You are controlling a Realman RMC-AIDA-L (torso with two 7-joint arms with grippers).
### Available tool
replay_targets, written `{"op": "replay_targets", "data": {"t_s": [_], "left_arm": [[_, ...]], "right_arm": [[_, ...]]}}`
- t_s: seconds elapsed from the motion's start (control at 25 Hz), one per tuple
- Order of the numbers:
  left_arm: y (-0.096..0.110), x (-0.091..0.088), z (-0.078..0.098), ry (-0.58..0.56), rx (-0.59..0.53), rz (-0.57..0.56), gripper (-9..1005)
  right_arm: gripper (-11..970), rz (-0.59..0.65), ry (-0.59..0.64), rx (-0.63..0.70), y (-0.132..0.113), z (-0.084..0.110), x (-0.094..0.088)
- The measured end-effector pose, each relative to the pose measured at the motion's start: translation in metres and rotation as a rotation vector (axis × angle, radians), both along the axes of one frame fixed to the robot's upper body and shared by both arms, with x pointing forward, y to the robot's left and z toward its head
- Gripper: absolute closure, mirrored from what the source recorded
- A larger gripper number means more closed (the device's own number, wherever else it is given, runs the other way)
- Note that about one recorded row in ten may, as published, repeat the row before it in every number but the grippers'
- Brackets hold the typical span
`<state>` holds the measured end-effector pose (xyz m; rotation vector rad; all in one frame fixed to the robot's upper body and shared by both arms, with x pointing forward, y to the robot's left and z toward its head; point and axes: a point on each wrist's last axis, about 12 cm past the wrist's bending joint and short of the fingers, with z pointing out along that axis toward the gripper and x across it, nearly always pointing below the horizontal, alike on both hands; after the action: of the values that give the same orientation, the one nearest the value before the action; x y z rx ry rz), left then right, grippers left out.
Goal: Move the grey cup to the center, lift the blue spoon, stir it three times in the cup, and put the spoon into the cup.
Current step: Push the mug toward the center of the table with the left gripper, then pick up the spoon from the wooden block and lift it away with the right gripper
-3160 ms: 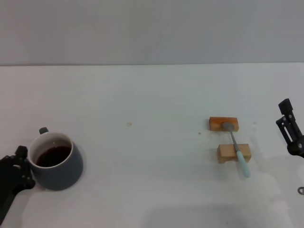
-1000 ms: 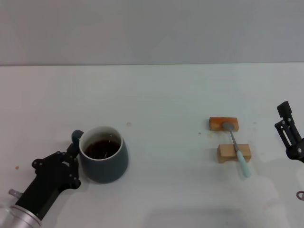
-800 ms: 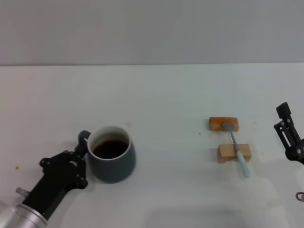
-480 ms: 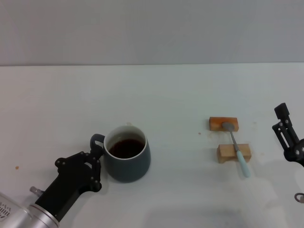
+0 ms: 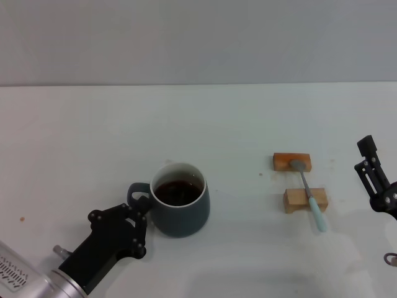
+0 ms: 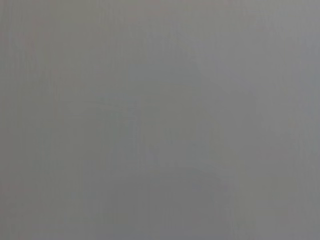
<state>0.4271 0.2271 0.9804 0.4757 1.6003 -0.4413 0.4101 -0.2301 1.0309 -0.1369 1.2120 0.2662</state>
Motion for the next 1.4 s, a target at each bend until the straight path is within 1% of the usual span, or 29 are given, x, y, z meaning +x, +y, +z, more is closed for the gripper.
{"op": "replay_targets", "data": {"t_s": [0.08, 0.2, 0.24, 0.28, 0.32, 0.36, 0.48, 0.52, 0.56, 0.64, 0.72, 0.88, 0.92, 1.08, 1.16, 1.28, 1.4], "left_arm": [[0.002, -0.001, -0.001, 0.003, 0.0, 0.019, 882], [0.022, -0.008, -0.003, 0.011, -0.008, 0.141, 878], [0.022, -0.008, -0.003, 0.011, -0.008, 0.141, 877], [0.029, -0.011, -0.004, 0.009, -0.008, 0.177, 876], [0.043, -0.016, -0.004, 0.002, -0.004, 0.247, 875], [0.043, -0.016, -0.004, 0.002, -0.004, 0.247, 874], [0.065, -0.021, -0.003, -0.016, 0.0, 0.345, 871], [0.077, -0.023, 0.0, -0.04, 0.002, 0.388, 870], [0.077, -0.023, 0.0, -0.04, 0.002, 0.388, 869], [0.086, -0.024, 0.003, -0.055, -0.018, 0.435, 867], [0.099, -0.025, 0.005, -0.057, -0.072, 0.517, 864], [0.104, -0.025, 0.006, -0.06, -0.072, 0.536, 860], [0.106, -0.025, 0.006, -0.063, -0.065, 0.539, 859], [0.107, -0.024, 0.006, -0.066, -0.054, 0.54, 673], [0.108, -0.023, 0.006, -0.065, -0.051, 0.543, 625], [0.108, -0.023, 0.006, -0.064, -0.05, 0.543, 553], [0.11, -0.022, 0.005, -0.06, -0.038, 0.545, 480]], "right_arm": [[185, 0.0, 0.0, 0.0, 0.0, 0.0, 0.0], [185, 0.0, 0.0, 0.0, 0.0, 0.0, 0.0], [185, 0.0, 0.0, 0.0, 0.0, 0.0, 0.0], [186, 0.0, 0.0, 0.0, 0.0, 0.0, 0.0], [186, -0.002, 0.0, -0.001, 0.0, 0.0, 0.0], [186, -0.004, 0.0, -0.001, -0.001, 0.0, 0.0], [186, -0.013, 0.005, -0.002, -0.002, -0.001, 0.001], [186, -0.033, 0.012, 0.005, -0.004, -0.001, 0.001], [186, -0.041, 0.015, 0.009, -0.005, -0.002, 0.001], [186, -0.044, 0.017, 0.011, -0.005, -0.002, 0.001], [186, -0.044, 0.021, 0.013, -0.005, -0.002, 0.0], [186, -0.052, 0.036, 0.019, -0.004, -0.004, -0.003], [186, -0.048, 0.052, 0.026, -0.002, -0.006, -0.007], [186, -0.039, 0.092, 0.022, 0.0, -0.011, -0.012], [186, -0.016, 0.144, 0.018, 0.003, -0.017, -0.015], [186, 0.001, 0.165, 0.019, 0.005, -0.02, -0.017], [186, 0.009, 0.212, 0.01, 0.006, -0.026, -0.019]]}}
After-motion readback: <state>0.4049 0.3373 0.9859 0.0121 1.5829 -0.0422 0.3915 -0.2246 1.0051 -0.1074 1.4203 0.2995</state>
